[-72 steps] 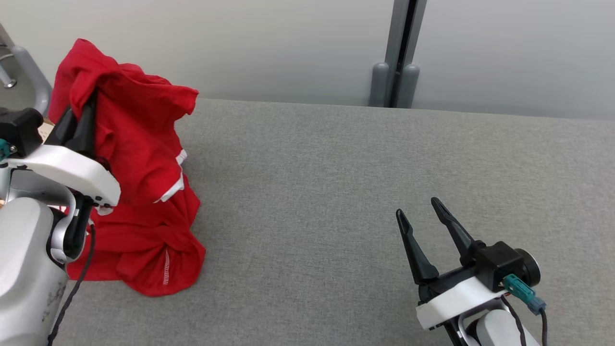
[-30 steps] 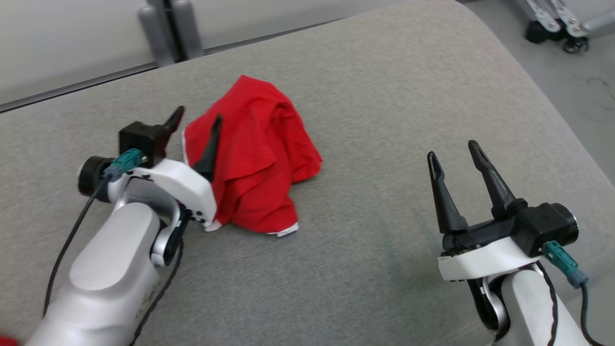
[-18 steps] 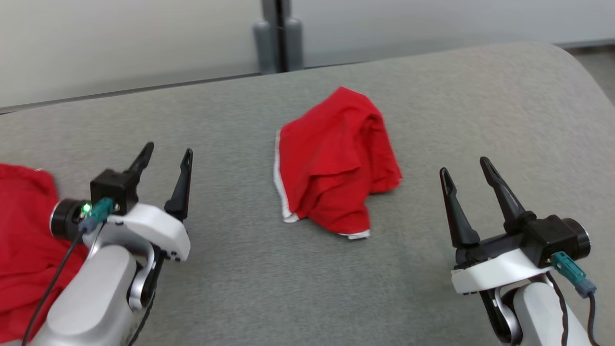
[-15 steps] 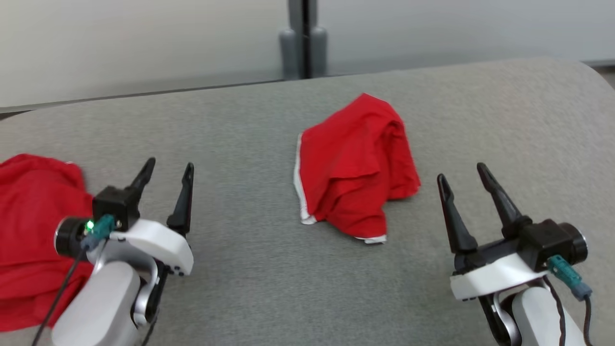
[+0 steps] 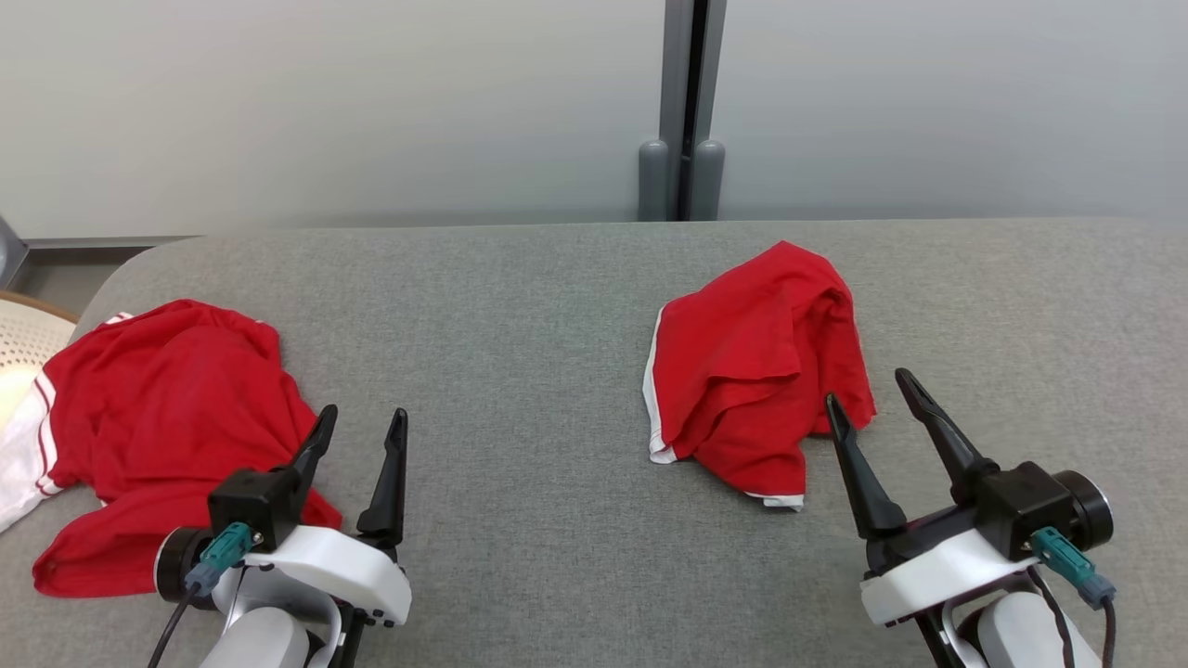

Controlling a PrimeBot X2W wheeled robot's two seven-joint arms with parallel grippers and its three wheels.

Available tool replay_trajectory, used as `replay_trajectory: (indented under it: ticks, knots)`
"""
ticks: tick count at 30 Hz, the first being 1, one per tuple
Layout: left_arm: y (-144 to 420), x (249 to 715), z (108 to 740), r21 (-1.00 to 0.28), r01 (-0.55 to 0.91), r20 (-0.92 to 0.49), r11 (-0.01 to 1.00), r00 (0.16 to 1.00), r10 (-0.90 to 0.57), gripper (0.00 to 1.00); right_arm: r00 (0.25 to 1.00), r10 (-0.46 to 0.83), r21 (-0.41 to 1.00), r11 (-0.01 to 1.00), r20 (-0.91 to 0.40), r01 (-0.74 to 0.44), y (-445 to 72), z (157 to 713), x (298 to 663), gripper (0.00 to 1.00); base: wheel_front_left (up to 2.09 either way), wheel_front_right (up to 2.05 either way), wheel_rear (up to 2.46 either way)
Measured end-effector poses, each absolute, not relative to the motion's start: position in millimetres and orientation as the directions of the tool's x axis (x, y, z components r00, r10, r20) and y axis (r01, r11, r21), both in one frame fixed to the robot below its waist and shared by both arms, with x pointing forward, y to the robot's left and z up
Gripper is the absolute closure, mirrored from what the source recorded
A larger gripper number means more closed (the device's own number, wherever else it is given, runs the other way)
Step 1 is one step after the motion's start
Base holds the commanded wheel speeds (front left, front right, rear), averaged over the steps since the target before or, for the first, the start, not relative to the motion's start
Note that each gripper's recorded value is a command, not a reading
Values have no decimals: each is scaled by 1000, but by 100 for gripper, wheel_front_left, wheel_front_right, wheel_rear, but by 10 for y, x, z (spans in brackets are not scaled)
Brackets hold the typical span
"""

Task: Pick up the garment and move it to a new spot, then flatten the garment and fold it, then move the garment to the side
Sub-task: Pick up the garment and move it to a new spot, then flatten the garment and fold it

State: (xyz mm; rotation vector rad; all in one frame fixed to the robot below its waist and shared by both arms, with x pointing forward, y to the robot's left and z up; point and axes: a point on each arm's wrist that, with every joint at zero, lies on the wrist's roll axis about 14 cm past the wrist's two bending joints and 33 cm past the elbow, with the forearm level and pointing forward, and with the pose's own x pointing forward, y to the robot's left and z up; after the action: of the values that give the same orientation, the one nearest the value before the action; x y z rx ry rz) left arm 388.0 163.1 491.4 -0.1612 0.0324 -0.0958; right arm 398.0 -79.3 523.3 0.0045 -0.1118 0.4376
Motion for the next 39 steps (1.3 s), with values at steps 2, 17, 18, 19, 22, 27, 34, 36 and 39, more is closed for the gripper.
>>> replay_trajectory:
  ticks: [2,17,18,19,22,27,34,36,39]
  knots:
    - [1641,3874,4920,-161,91,-20,983,995,-96,0,891,442,-25,897,103,-442,-731,5215,3982,0,0,0,0]
    - [1785,3868,4816,-195,34,-34,980,999,-42,0,871,482,-3,875,-89,-484,-526,4759,4472,0,0,0,0]
    - [1802,3863,4789,-192,29,-42,981,998,-38,0,870,483,5,874,-99,-485,-510,4723,4499,0,0,0,0]
    - [1824,3858,4761,-191,21,-50,981,998,-31,0,869,483,13,875,-112,-484,-502,4674,4521,0,0,0,0]
    - [1844,3860,4709,-194,10,-64,981,998,-23,0,861,486,25,872,-146,-488,-468,4555,4581,0,0,0,0]
    - [1889,3877,4681,-193,-6,-71,981,997,-8,0,833,529,49,848,-164,-528,-282,4459,4592,100,0,0,0]
    - [1927,3848,4797,-208,-19,-36,978,999,12,0,799,599,44,801,-54,-597,20,4798,4514,100,0,0,0]
    - [1945,3817,4837,-209,-22,-24,978,1000,18,0,773,634,42,772,4,-634,191,5012,4468,100,0,0,0]
    - [1972,3763,4902,-207,-28,-4,978,1000,27,0,716,690,22,719,107,-695,456,5433,4392,100,0,0,0]
